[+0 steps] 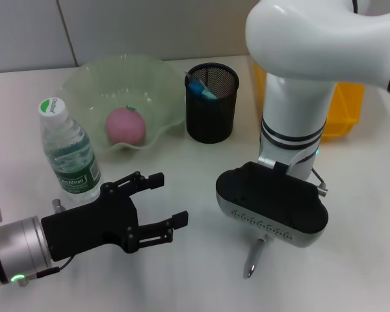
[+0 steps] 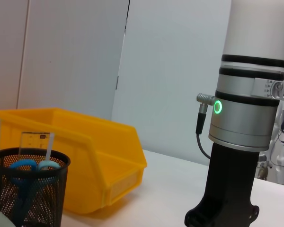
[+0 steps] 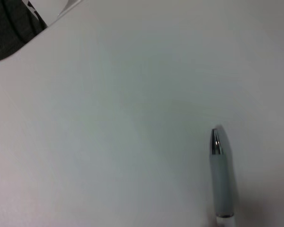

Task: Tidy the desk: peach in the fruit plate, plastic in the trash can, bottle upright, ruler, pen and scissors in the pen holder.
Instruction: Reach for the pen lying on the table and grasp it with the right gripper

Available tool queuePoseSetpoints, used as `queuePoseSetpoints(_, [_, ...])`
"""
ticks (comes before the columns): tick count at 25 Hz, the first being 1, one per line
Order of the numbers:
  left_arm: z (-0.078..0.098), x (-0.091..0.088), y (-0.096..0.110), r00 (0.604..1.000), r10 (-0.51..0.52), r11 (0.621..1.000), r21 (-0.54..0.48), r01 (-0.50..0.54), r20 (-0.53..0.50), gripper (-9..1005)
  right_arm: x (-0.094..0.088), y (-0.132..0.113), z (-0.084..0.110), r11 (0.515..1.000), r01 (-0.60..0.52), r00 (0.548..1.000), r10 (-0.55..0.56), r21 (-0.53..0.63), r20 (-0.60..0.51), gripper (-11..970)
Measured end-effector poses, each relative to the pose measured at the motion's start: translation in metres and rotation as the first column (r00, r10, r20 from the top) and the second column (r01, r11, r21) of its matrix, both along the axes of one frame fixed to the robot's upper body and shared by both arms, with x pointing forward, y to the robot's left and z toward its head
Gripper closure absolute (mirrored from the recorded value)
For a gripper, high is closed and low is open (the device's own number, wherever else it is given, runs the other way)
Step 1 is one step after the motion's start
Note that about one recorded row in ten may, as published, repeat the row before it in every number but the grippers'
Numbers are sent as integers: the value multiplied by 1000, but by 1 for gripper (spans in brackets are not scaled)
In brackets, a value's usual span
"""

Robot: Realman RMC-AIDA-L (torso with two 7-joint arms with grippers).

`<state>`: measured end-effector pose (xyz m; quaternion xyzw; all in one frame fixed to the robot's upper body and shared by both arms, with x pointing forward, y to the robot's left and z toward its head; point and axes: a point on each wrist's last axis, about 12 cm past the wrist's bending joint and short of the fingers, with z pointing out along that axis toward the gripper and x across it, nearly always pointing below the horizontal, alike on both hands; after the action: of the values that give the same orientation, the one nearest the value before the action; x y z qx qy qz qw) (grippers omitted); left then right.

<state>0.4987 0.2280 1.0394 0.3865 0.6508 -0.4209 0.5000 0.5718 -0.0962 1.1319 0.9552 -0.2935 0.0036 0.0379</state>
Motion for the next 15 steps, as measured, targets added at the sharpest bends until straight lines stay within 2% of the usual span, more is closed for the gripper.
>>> queuePoseSetpoints(15, [0, 0, 0, 1000, 3, 1000, -1, -3, 5, 134, -1, 0, -2, 1000, -5, 1000, 5, 1, 2, 698])
